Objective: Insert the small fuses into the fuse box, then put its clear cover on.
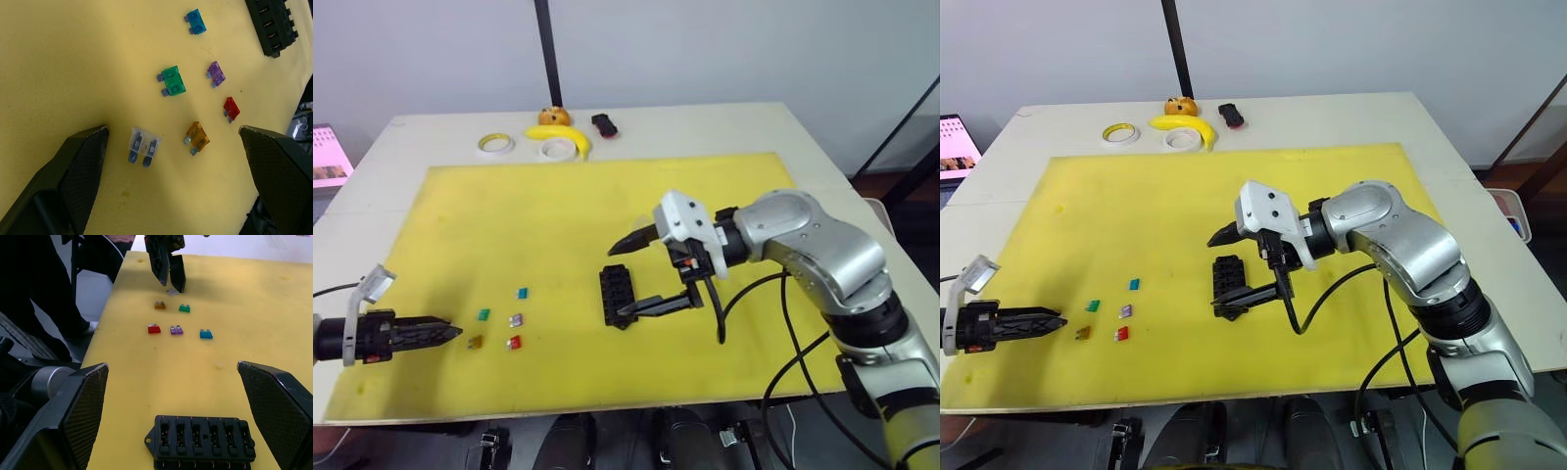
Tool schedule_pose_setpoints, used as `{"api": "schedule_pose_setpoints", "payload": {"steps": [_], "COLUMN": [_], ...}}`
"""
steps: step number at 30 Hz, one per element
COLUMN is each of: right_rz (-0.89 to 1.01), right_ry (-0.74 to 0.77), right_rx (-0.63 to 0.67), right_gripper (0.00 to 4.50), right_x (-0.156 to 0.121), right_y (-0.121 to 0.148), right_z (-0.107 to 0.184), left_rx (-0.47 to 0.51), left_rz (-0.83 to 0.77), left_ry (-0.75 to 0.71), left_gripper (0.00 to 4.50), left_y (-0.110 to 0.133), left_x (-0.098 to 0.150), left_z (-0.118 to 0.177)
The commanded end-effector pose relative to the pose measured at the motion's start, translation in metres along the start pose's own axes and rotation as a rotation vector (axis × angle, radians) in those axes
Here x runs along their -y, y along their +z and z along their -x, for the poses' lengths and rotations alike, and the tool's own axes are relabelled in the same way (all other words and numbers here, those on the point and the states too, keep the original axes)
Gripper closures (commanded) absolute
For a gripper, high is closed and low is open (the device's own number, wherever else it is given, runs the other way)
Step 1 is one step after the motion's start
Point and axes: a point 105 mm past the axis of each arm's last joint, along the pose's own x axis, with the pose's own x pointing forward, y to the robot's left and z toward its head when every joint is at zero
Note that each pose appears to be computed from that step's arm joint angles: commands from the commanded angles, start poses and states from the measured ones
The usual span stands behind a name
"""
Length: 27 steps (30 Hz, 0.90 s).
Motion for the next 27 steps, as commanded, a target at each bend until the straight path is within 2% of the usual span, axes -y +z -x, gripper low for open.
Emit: {"api": "schedule_pose_setpoints", "payload": {"steps": [1,14,17,19,27], "right_rz": [0.056,0.064,0.069,0.070,0.072], "right_ry": [-0.015,-0.026,-0.028,-0.028,-0.027], "right_rx": [-0.006,-0.023,-0.028,-0.030,-0.031], "right_gripper": [0.00,0.00,0.00,0.00,0.00], "right_x": [0.001,0.004,0.004,0.004,0.004], "right_y": [0.010,0.007,0.006,0.006,0.005], "right_z": [0.004,0.004,0.004,0.004,0.003], "left_rx": [-0.017,0.018,0.008,0.015,0.022], "left_rz": [0.032,0.091,0.091,0.089,0.095], "left_ry": [-0.010,0.037,0.033,0.039,0.054], "left_gripper": [1.29,1.29,2.19,3.14,3.14], "left_y": [-0.009,-0.016,-0.019,-0.019,-0.020], "left_x": [-0.001,-0.014,-0.013,-0.014,-0.016], "left_z": [-0.004,0.004,0.004,0.004,0.007]}}
